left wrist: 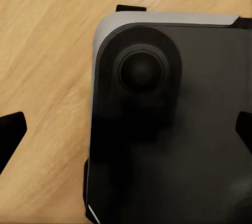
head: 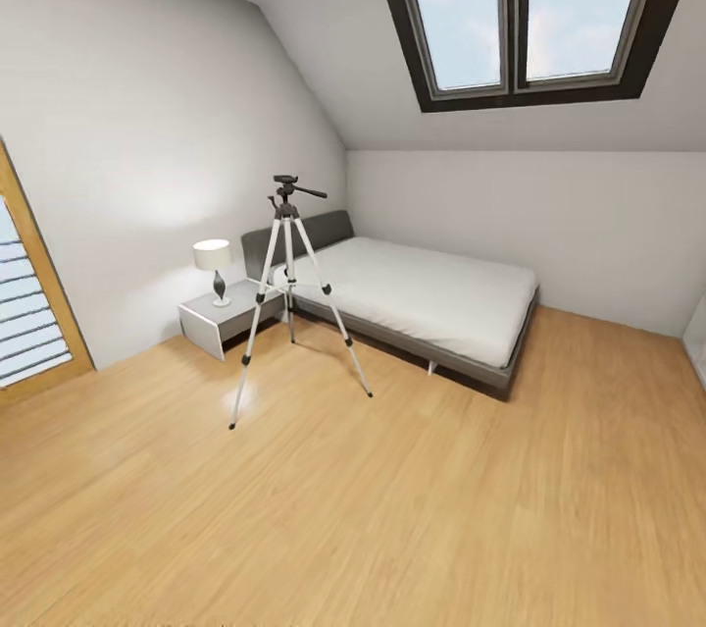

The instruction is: Attach the digital camera to the camera tripod in the bedroom.

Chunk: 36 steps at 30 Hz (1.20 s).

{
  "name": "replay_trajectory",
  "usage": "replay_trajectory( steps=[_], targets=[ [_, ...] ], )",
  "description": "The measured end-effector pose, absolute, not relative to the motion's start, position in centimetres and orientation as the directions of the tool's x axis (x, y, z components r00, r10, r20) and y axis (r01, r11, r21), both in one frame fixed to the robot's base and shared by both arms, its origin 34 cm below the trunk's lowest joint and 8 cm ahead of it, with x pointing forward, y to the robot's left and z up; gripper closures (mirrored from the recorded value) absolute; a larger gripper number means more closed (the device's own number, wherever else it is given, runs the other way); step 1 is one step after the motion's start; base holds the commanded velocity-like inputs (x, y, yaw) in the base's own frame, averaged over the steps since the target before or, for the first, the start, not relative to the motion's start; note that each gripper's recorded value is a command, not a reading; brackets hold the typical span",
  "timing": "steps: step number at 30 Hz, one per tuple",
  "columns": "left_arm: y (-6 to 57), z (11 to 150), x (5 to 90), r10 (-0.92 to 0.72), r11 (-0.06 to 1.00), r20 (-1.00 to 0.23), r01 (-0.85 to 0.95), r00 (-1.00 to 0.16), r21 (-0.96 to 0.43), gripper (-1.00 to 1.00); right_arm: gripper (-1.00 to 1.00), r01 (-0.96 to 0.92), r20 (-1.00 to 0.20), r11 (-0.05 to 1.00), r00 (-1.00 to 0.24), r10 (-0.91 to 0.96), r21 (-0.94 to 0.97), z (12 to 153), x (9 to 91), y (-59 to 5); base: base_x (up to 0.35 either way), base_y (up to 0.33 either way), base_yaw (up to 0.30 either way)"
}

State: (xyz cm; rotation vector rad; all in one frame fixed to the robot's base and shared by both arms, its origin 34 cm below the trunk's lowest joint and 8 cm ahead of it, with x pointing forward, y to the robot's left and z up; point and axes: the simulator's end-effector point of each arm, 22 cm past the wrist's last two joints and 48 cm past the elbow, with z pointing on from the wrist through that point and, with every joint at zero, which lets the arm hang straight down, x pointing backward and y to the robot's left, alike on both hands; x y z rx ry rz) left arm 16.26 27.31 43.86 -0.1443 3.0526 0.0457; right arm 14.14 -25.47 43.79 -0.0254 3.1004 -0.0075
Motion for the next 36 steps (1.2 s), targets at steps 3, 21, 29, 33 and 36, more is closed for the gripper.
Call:
replay_trajectory(
  steps=[3, 21, 29, 33, 36],
  targets=[
    [27.29, 43.86, 16.29, -0.092, 0.995, -0.087, -0.095, -0.992, 0.025, -1.0, -1.0, -0.016, -0.041, 1.0, -0.999, -0.016, -0.005, 43.79, 14.16, -25.47, 0.0, 0.0, 0.268],
    [27.48, 43.87, 16.25, -0.092, 0.995, -0.086, -0.094, -0.992, 0.028, -1.0, -1.0, -0.015, -0.041, 1.0, -0.999, -0.015, -0.006, 43.79, 14.13, -25.5, 0.0, 0.0, 0.268],
    [27.53, 43.87, 16.26, -0.092, 0.995, -0.087, -0.094, -0.992, 0.029, -1.0, -1.0, -0.013, -0.041, 1.0, -0.999, -0.013, -0.006, 43.79, 14.14, -25.56, 0.0, 0.0, 0.268],
    [27.51, 43.87, 16.27, -0.092, 0.995, -0.087, -0.095, -0.992, 0.028, -1.0, -1.0, -0.01, -0.042, 1.0, -0.999, -0.01, -0.007, 43.79, 14.16, -25.59, 0.0, 0.0, 0.268],
    [27.55, 43.87, 16.28, -0.094, 0.995, -0.087, -0.097, -0.992, 0.029, -1.0, -1.0, -0.009, -0.041, 1.0, -0.999, -0.009, -0.006, 43.79, 14.14, -25.51, 0.0, 0.0, 0.268]
  ],
)
